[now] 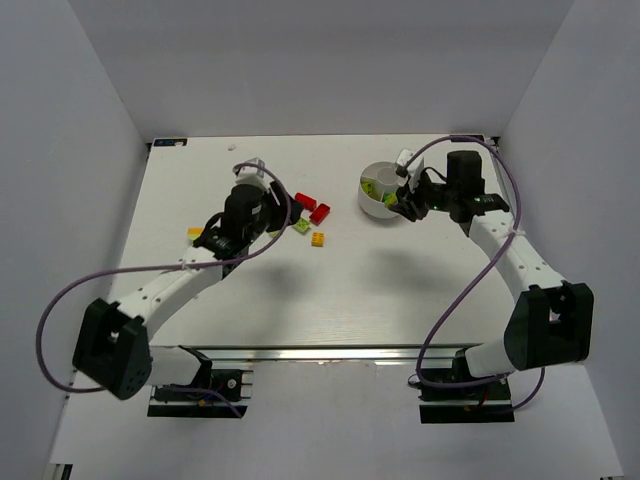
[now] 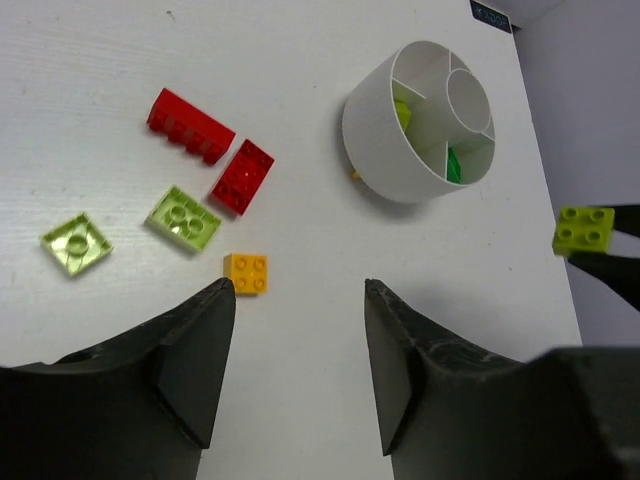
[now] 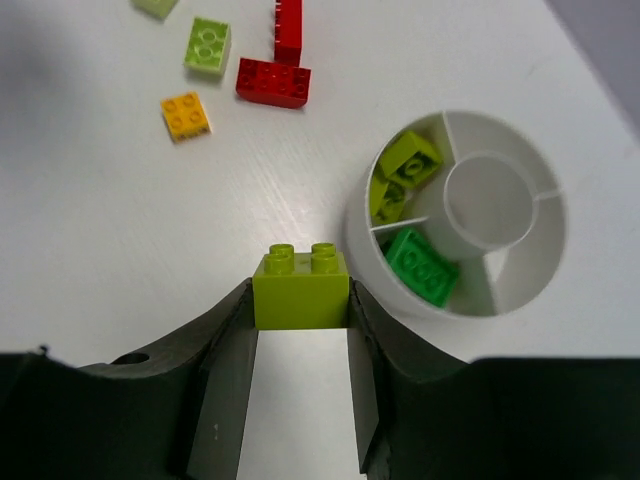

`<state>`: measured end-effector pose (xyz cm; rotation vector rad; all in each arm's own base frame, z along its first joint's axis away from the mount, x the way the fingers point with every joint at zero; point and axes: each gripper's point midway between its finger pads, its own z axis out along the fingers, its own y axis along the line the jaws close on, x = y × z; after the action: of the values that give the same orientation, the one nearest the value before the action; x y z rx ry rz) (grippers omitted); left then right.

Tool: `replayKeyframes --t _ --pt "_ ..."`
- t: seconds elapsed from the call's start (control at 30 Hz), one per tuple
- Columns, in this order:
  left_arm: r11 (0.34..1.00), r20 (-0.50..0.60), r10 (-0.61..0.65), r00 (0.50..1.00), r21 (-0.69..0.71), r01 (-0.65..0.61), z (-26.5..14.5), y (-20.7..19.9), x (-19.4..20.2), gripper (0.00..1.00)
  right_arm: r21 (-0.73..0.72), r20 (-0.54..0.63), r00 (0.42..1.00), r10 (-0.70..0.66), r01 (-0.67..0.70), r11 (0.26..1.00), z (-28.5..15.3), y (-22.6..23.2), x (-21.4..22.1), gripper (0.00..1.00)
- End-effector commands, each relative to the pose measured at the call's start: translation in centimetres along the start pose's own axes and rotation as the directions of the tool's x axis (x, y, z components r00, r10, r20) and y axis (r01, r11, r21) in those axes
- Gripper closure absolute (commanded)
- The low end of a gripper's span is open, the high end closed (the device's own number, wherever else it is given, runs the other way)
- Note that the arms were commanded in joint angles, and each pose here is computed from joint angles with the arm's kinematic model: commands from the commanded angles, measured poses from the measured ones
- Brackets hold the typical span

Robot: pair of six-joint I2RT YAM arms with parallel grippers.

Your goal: Sort the legos into containers by color

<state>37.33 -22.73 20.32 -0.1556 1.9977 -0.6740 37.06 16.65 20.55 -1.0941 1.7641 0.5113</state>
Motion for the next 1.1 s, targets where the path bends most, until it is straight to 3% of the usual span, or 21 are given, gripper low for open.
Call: replayKeyframes --t 0.0,0.1,0.2,0.23,0.37,0.5,0.77,0.87,0.9,0.93,1.0,1.07 --pt "0.997 0.027 -0.046 0.999 -0.061 0.048 -3.1 1.8 0.1 0.35 -0.041 0.090 0.890 -0.447 0.452 0.891 0.2 -0.9 -2.4 1.00" --pt "0.992 0.073 -0.075 0.995 -0.098 0.082 -5.5 3.2 0.0 0.32 -0.081 0.152 0.782 -0.605 0.620 0.780 1.2 -0.7 -2.7 0.98" --pt "0.986 0.114 -0.094 0.989 -0.125 0.108 -7.5 4.5 0.0 0.30 -0.103 0.176 0.750 -0.638 0.658 0.746 2.7 -1.5 -3.0 0.94" --pt "0.985 0.121 -0.095 0.988 -0.131 0.111 -7.9 4.7 -0.1 0.29 -0.144 0.166 0.772 -0.614 0.635 0.759 3.7 -1.6 -2.0 0.94" --pt "0.980 0.131 -0.112 0.985 -0.148 0.132 -9.7 5.5 0.4 0.29 -0.209 0.161 0.764 -0.625 0.645 0.735 5.5 -2.2 -2.1 0.93" --pt "0.974 0.149 -0.148 0.978 -0.147 0.170 -10.6 6.2 1.0 0.28 -0.216 0.149 0.737 -0.659 0.675 0.706 6.6 -2.5 -1.7 0.91" --pt "0.971 0.160 -0.148 0.976 -0.164 0.174 -10.8 6.7 1.0 0.27 -0.211 0.147 0.759 -0.634 0.650 0.730 6.7 -2.6 -1.9 0.92" --pt "0.972 0.148 -0.153 0.977 -0.157 0.176 -10.6 6.5 1.2 0.27 -0.168 0.121 0.849 -0.514 0.528 0.832 6.1 -3.9 -3.8 1.00" --pt "0.971 0.148 -0.155 0.977 -0.157 0.178 -10.5 6.5 1.2 0.27 -0.167 0.100 0.923 -0.371 0.383 0.908 5.7 -4.0 -4.3 1.00" --pt "0.971 0.150 -0.157 0.976 -0.154 0.180 -10.5 6.4 1.2 0.27 -0.188 0.080 0.958 -0.277 0.287 0.939 5.7 -3.9 -4.1 1.00" --pt "0.972 0.149 -0.159 0.976 -0.152 0.182 -10.5 6.4 1.3 0.27 -0.235 0.096 0.990 -0.105 0.125 0.964 4.5 -3.6 -6.1 1.00" --pt "0.972 0.152 -0.162 0.975 -0.146 0.184 -10.4 6.4 1.2 0.27 -0.303 0.028 1.000 0.008 0.001 0.953 4.1 -2.3 -5.0 1.00"
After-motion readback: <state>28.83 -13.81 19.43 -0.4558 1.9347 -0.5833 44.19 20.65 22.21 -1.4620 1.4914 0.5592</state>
